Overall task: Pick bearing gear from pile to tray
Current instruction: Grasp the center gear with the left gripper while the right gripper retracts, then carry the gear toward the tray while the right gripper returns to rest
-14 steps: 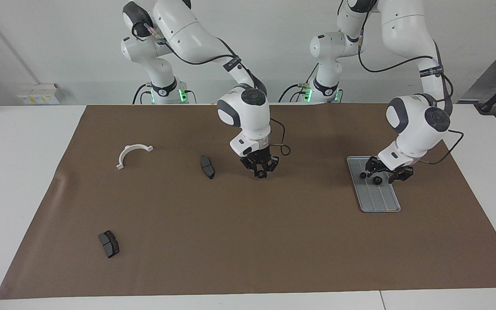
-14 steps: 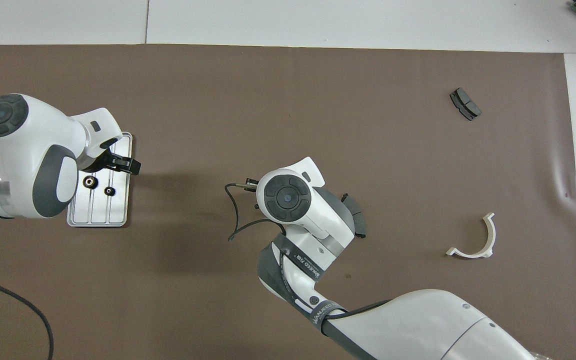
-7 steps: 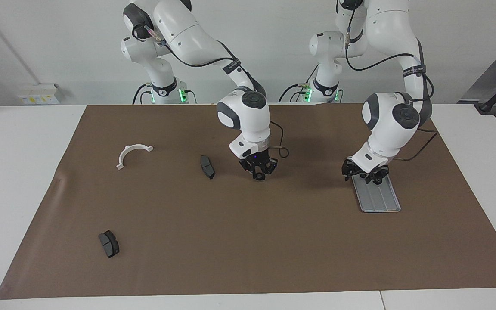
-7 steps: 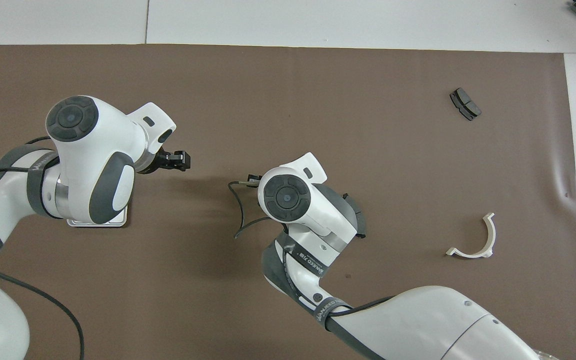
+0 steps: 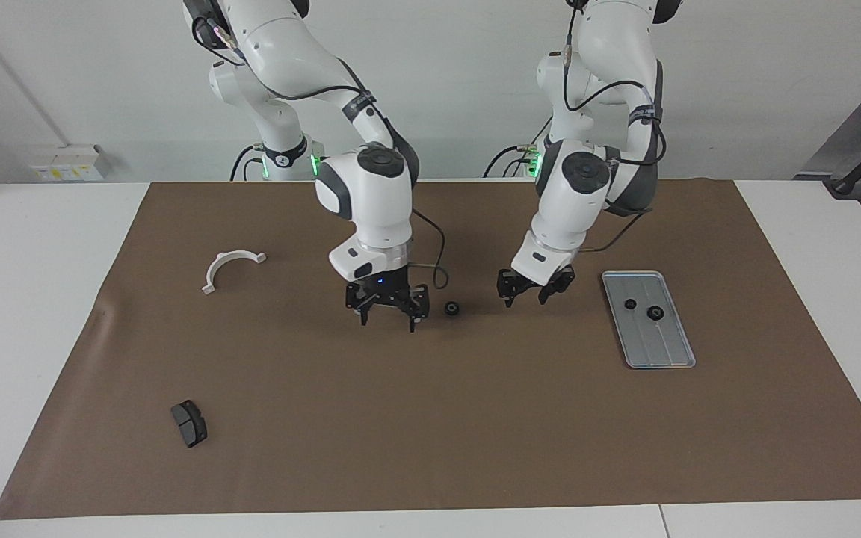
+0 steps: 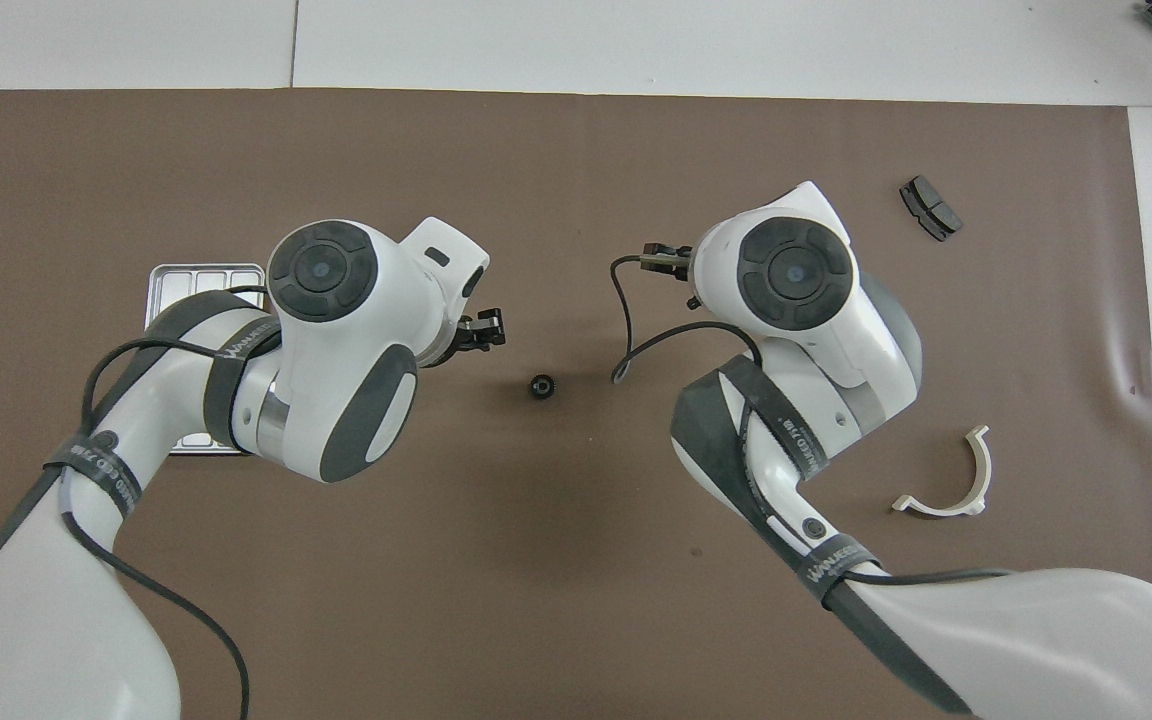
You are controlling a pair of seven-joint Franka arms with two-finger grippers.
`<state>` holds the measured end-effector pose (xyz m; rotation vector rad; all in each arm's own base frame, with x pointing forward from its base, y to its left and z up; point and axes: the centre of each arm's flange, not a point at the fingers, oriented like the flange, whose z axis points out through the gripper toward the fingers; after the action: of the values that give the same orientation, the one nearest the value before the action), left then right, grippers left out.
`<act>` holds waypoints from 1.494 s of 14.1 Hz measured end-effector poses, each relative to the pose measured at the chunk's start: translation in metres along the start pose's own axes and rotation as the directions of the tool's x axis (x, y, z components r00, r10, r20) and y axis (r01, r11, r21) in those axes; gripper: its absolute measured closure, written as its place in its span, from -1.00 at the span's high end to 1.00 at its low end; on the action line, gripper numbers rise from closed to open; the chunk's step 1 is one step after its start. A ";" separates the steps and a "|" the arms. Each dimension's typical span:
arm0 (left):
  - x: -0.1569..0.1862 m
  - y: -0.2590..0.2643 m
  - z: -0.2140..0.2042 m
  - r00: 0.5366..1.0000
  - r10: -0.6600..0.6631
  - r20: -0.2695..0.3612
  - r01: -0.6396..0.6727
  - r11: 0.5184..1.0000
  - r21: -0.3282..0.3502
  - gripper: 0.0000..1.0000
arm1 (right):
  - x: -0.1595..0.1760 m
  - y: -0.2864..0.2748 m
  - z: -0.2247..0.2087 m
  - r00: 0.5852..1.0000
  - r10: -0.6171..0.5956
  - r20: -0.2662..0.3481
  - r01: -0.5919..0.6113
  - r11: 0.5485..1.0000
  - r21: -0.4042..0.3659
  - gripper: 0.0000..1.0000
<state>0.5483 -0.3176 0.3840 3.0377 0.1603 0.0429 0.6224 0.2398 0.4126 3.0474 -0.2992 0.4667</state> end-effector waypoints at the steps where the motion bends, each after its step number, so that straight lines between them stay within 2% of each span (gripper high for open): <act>1: -0.003 0.016 0.006 1.000 -0.008 0.003 0.008 1.000 -0.002 0.39 | 0.008 0.015 -0.004 1.000 -0.010 0.001 0.010 1.000 -0.015 1.00; 4: -0.010 0.047 0.029 1.000 0.002 0.020 -0.002 1.000 0.004 0.38 | 0.021 0.042 -0.016 1.000 -0.021 0.007 0.021 0.999 -0.040 1.00; 7: -0.014 0.062 0.050 1.000 0.017 0.025 -0.018 0.999 0.033 0.37 | 0.025 0.054 -0.034 1.000 -0.011 0.024 0.012 1.000 -0.027 1.00; 14: -0.012 0.062 0.062 0.999 0.034 0.016 -0.035 0.998 0.059 0.27 | 0.042 0.111 -0.085 0.998 0.016 0.060 -0.016 1.000 0.006 1.00; 21: -0.026 0.063 0.085 0.998 0.055 0.016 -0.056 0.997 0.062 0.25 | 0.039 0.190 -0.152 0.988 -0.028 0.154 0.035 0.998 -0.043 1.00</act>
<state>0.5317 -0.3911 0.3051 3.1036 0.0778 0.0212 0.5771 0.0569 0.5717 3.0438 -0.2635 0.2208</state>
